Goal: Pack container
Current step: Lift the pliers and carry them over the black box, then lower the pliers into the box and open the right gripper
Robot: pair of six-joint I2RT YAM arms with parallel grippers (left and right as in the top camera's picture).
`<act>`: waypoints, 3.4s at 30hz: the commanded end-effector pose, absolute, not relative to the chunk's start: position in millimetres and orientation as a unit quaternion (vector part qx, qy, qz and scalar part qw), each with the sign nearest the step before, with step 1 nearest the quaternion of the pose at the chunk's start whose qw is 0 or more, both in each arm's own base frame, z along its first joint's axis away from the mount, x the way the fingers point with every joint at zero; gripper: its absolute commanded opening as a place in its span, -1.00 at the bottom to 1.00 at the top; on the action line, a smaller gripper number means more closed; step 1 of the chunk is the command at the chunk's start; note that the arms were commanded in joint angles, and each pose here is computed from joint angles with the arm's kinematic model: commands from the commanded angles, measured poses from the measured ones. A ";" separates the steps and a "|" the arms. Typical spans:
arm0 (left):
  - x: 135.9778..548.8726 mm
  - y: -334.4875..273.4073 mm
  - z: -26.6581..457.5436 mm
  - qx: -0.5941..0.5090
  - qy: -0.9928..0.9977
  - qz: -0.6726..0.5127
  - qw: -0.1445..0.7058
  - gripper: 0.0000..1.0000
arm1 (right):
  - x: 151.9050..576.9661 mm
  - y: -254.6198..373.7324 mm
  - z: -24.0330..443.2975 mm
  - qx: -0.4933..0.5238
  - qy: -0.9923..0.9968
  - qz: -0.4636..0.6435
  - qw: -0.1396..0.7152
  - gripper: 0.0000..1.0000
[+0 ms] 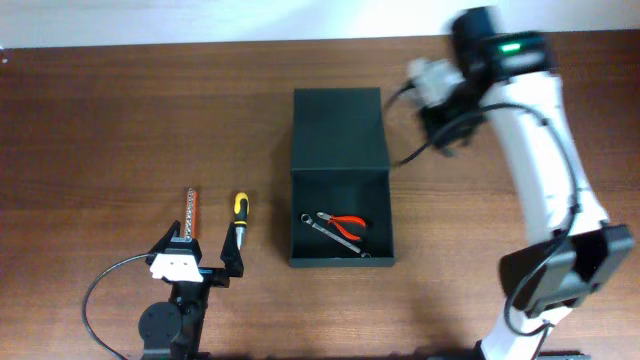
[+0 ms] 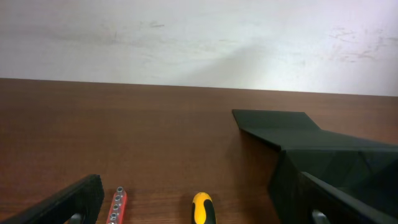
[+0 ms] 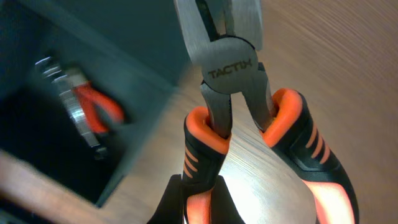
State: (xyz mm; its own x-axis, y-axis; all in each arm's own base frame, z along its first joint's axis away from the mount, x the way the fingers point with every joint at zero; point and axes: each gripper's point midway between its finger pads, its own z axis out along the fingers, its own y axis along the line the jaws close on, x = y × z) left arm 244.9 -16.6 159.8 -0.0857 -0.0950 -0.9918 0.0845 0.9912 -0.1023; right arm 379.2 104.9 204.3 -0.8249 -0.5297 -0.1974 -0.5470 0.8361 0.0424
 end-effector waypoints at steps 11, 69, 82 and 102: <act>244.8 -17.7 159.0 0.005 0.733 -0.064 0.677 0.98 | 312.7 249.5 215.8 -0.436 0.891 0.079 0.100 -0.92; 244.8 -17.7 159.0 0.005 0.733 -0.064 0.677 0.98 | 264.4 232.5 37.4 -0.301 0.951 0.072 -0.022 -0.93; 244.8 -17.7 159.0 0.005 0.733 -0.064 0.677 0.98 | 268.8 235.6 37.3 -0.302 0.950 0.075 -0.012 -0.14; 244.8 -17.6 159.0 0.005 0.733 -0.064 0.677 0.98 | 350.1 199.0 271.7 -0.258 0.950 0.006 0.177 0.98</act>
State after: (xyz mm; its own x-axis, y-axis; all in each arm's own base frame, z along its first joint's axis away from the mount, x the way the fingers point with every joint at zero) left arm 244.9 -16.6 160.2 -0.0838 -0.0950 -0.9919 0.0847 0.9912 -0.1021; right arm 327.5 243.2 220.5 -0.7982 -0.5469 -0.2524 -0.5759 0.8158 0.0536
